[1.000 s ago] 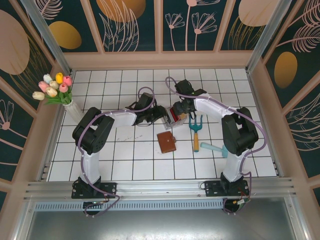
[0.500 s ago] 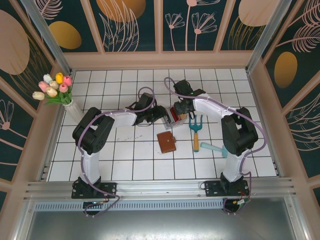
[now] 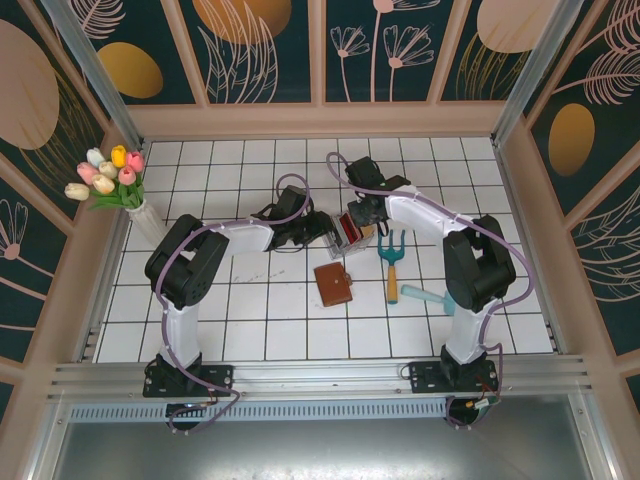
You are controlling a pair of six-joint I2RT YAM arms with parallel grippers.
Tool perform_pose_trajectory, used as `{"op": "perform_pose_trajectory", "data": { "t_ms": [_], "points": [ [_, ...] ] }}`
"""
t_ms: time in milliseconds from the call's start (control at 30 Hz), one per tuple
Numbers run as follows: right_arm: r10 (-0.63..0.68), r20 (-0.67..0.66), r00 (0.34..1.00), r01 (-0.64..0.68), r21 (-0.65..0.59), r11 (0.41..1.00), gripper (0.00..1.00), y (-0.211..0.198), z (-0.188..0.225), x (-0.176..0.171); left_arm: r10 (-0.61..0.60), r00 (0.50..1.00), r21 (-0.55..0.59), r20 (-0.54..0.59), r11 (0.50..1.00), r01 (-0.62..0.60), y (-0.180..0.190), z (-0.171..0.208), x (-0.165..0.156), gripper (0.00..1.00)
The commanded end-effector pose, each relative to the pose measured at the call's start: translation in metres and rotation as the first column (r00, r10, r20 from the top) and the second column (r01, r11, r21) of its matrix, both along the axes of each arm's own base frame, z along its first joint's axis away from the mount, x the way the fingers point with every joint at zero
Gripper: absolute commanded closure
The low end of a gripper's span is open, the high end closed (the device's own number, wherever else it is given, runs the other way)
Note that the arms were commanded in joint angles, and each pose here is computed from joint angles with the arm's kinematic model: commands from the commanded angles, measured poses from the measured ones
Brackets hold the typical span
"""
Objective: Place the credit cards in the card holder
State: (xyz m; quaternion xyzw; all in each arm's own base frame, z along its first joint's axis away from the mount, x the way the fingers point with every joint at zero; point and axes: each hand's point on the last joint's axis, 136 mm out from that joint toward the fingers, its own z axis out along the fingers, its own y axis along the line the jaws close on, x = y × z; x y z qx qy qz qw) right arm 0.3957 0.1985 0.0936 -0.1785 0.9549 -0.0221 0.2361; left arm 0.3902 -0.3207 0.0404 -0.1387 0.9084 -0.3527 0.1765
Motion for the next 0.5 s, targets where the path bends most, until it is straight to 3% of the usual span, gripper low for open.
{"op": "perform_pose_trajectory", "data": {
  "t_ms": [0, 133, 467],
  "points": [
    [-0.001, 0.02, 1.0, 0.001, -0.001, 1.0, 0.62, -0.0028, 0.0177, -0.0002, -0.002, 0.998, 0.082, -0.069, 0.997, 0.007, 0.012, -0.0302, -0.0153, 0.59],
    [0.0, 0.017, 1.0, 0.0, 0.003, 1.0, 0.71, -0.002, 0.0172, -0.0003, -0.005, 0.998, 0.083, -0.067, 0.997, 0.011, 0.0116, -0.0294, -0.016, 0.59],
    [-0.016, 0.036, 0.999, 0.016, -0.013, 1.0, 0.83, -0.0069, 0.0227, 0.0011, -0.007, 0.998, 0.086, -0.07, 0.996, 0.013, 0.0117, -0.0298, -0.0162, 0.59]
  ]
}}
